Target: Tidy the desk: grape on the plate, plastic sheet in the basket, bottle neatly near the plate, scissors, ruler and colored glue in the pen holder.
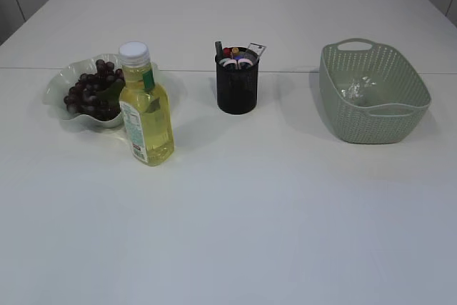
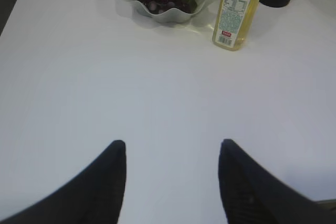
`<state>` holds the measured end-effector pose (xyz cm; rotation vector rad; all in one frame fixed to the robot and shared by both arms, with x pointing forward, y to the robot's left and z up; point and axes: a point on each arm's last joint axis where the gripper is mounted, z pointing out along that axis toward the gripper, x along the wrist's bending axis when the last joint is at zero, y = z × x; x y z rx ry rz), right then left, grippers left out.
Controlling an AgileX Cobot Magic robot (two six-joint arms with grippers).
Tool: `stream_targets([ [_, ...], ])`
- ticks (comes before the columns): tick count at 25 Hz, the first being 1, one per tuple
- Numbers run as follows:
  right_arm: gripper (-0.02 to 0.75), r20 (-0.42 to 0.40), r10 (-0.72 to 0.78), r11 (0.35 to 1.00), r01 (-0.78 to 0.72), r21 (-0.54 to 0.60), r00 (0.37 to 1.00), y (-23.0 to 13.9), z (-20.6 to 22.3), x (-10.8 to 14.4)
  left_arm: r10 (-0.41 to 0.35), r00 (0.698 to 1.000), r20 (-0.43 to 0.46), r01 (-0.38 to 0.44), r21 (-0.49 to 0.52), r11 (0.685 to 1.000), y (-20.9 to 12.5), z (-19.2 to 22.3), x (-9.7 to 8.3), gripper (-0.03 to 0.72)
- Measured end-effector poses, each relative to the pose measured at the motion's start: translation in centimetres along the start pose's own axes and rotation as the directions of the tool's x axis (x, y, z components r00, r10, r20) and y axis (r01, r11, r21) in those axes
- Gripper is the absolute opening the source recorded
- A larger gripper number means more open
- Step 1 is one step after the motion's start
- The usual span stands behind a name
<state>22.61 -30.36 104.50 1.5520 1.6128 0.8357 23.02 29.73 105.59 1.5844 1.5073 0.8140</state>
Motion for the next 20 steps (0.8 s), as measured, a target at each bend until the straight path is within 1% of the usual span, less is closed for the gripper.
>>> stream_targets([
  [20, 0.396, 0.0, -0.001, 1.0, 0.001, 0.0, 1.0, 0.0, 0.0, 0.0, 0.001, 1.0, -0.002, -0.001, 0.0, 1.0, 0.0, 0.0, 0.02, 0.412],
])
